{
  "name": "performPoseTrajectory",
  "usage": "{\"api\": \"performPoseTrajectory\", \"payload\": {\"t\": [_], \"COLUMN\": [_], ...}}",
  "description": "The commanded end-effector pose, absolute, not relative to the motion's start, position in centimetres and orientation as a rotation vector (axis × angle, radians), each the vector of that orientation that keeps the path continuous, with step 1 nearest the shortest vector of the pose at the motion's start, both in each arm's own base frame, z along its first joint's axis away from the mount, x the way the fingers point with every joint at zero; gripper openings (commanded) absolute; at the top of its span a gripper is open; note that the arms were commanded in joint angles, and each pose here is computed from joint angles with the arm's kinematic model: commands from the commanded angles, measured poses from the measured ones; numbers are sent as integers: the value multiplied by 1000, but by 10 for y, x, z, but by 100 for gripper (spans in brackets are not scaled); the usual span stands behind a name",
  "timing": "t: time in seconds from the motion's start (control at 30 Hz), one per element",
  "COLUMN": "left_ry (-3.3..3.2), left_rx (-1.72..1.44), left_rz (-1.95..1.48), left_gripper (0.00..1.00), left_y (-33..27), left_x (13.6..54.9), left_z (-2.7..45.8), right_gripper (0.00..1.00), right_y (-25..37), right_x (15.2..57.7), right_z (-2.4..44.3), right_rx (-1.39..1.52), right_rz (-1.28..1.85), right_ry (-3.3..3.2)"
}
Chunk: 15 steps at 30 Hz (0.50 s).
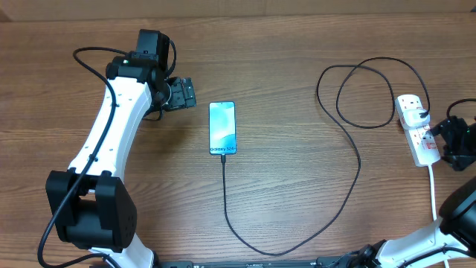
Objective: Plug charger to phone and switch on socket
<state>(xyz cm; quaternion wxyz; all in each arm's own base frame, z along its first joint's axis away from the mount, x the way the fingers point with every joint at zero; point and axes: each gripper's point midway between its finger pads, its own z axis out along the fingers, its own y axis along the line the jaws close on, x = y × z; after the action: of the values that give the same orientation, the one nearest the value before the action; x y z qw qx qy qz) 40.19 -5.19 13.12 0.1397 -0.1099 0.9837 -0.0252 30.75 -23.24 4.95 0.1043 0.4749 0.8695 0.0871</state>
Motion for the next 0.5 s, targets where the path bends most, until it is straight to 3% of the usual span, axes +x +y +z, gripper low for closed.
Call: {"api": "performPoseTrajectory", "payload": {"t": [0.0, 0.23, 0.37, 0.47], "left_ry": [2820, 2820, 2820, 2820], "left_rx": [-288, -288, -288, -288], "left_rz": [-62, -62, -62, -62], "left_gripper": [100, 100, 100, 99], "left_y": [-51, -51, -51, -51], "left_x": [403, 403, 403, 403], "left_z": [140, 140, 140, 140], "right_gripper": [78, 79, 99, 100], "right_y": [-224, -198, -198, -198], "right_x": [314, 327, 325, 325], "right_z": [57, 56, 54, 53], "right_rx": [1317, 1168, 1142, 1143], "right_rz": [246, 248, 129, 101], "right_ry": [2589, 2676, 2725, 2730]}}
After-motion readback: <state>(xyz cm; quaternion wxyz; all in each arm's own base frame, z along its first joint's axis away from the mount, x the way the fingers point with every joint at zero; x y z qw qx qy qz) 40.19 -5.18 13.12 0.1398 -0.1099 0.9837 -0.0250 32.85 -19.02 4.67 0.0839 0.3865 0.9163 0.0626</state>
